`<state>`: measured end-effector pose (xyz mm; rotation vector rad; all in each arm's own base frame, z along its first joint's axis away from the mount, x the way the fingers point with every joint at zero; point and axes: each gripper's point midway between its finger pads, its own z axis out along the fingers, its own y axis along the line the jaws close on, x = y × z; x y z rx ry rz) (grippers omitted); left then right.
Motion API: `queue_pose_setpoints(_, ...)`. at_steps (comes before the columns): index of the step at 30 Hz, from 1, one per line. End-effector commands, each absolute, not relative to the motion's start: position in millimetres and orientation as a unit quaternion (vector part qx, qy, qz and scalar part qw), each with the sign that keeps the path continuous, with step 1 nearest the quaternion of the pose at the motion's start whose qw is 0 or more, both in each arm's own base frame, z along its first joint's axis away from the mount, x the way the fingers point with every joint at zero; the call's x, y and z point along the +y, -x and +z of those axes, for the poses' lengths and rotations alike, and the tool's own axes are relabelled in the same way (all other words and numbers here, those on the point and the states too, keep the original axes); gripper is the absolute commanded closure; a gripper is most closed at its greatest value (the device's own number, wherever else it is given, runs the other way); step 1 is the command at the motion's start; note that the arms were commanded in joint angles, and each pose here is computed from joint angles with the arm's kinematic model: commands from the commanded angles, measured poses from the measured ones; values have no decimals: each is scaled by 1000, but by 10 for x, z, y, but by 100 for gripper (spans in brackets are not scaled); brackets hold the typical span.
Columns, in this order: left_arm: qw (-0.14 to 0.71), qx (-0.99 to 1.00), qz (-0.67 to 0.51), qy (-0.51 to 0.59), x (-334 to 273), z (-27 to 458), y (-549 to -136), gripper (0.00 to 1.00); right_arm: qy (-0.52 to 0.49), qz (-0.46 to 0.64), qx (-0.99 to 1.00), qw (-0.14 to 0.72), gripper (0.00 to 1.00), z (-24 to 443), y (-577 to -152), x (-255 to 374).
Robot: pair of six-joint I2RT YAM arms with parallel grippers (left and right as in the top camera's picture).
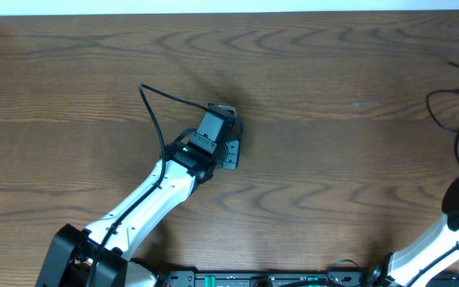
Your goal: Untangle cables
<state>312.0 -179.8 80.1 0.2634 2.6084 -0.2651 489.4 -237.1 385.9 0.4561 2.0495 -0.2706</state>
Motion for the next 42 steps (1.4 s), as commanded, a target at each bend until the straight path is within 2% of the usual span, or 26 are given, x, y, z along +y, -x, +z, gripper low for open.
queue_pose_setpoints(1,245,958,-101,-113,-1846,747,-3084,46,-210,-121,845,477,99,3532,-5116,-2600)
queue_pose_setpoints(3,241,955,-119,-126,-1921,758,-3060,46,-226,-124,842,474,99,3392,-5207,-2698)
queue_pose_setpoints(4,236,952,-140,-133,-2007,774,-3029,46,-271,-156,829,463,99,3250,-5215,-2901)
queue_pose_setpoints(6,234,949,-156,-139,-2075,789,-3007,47,-296,-187,821,451,99,3132,-5206,-3056)
queue_pose_setpoints(11,241,944,-165,-155,-2201,820,-2972,47,-344,-251,798,427,99,2971,-5059,-3456)
queue_pose_setpoints(19,255,933,-180,-180,-2409,880,-2917,46,-395,-264,784,399,99,2710,-4758,-3968)
queue_pose_setpoints(25,256,931,-184,-186,-2456,890,-2894,47,-398,-244,799,379,99,2412,-4777,-4037)
queue_pose_setpoints(33,256,931,-184,-186,-2457,889,-2893,46,-380,-198,829,359,99,1969,-5024,-3841)
queue_pose_setpoints(34,256,931,-184,-186,-2456,889,-2892,46,-377,-193,832,357,96,1919,-5051,-3821)
queue_pose_setpoints(35,254,931,-184,-185,-2453,885,-2888,47,-372,-180,837,358,82,1881,-5090,-3785)
queue_pose_setpoints(37,254,931,-184,-185,-2453,884,-2887,46,-348,-146,852,363,1,1806,-5195,-3677)
queue_pose_setpoints(42,254,931,-183,-185,-2453,885,-2889,46,-319,-93,869,367,1,1768,-5303,-3478)
